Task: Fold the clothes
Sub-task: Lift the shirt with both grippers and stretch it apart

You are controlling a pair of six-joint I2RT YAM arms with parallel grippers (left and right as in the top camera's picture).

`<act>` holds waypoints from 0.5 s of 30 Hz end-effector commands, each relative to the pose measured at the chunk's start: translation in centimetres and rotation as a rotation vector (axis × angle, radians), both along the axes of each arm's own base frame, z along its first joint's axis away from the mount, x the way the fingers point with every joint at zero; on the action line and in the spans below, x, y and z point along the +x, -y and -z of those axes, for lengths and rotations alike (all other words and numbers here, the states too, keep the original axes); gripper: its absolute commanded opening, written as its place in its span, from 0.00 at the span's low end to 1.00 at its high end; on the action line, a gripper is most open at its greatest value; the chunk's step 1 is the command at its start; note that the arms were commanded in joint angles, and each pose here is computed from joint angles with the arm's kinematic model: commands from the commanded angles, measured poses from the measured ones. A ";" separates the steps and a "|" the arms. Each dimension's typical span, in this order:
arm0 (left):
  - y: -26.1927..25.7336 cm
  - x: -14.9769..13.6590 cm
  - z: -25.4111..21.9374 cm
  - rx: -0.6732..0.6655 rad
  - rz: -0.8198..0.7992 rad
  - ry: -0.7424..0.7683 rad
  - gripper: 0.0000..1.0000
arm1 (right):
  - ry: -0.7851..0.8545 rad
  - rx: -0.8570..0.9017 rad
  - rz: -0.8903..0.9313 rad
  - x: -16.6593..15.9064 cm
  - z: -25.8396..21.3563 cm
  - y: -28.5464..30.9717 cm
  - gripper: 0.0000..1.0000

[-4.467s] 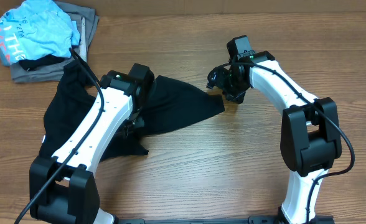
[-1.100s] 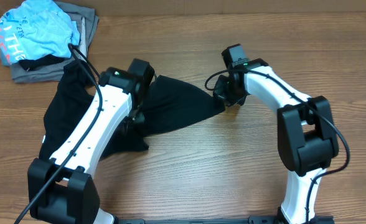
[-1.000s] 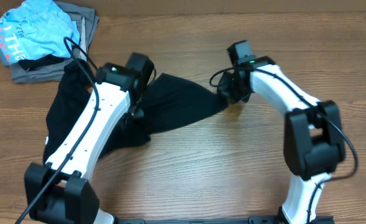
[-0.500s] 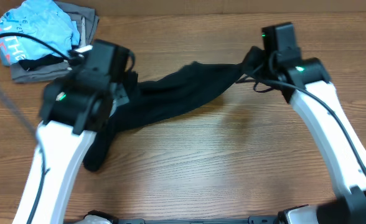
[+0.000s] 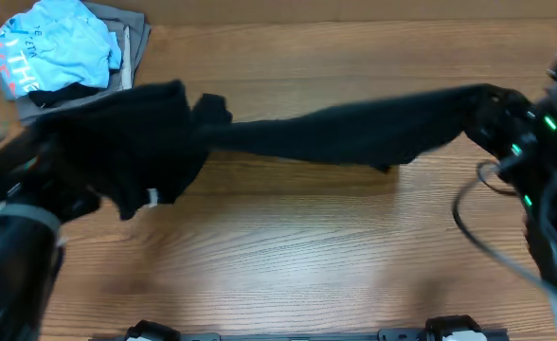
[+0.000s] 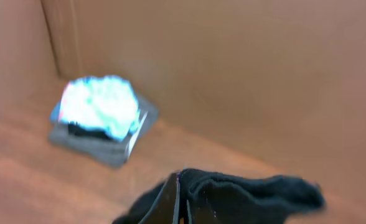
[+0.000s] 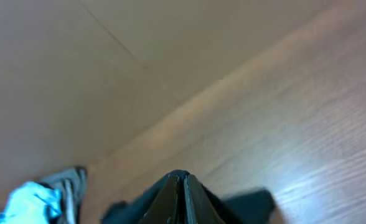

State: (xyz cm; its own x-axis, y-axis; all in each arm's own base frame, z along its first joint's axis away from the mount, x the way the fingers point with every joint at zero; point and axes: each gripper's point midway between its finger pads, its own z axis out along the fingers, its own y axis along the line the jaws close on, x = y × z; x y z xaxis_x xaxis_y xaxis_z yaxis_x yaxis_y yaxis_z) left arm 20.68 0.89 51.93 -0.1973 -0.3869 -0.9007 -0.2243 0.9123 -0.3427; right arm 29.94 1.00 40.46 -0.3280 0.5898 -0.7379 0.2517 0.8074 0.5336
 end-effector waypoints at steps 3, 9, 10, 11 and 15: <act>-0.2 -0.9 -1.9 0.034 0.018 0.057 0.04 | 0.135 -0.014 0.022 -3.1 -4.1 0.9 0.04; -0.1 0.9 -1.4 0.073 -0.005 0.019 0.04 | 0.179 -0.027 0.064 -3.5 -6.0 1.8 0.04; 0.0 1.5 -1.1 0.084 -0.002 0.004 0.04 | 0.179 -0.030 0.075 -3.4 -6.1 2.0 0.04; 0.2 2.1 -0.8 0.101 0.001 -0.014 0.04 | 0.176 -0.033 0.087 -3.3 -6.1 2.2 0.04; 1.1 4.6 0.6 0.129 0.007 -0.078 0.04 | 0.158 -0.044 0.125 -2.7 -5.6 3.1 0.04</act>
State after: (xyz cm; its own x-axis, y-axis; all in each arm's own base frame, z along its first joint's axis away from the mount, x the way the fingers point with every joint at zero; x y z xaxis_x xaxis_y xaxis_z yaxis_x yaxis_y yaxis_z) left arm 23.52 0.03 51.95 -0.2403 -0.3087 -0.9203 -0.2214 0.9405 -0.2576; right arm 27.19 -0.82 45.11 -0.1842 0.5911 -0.7853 0.2325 0.8025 0.5495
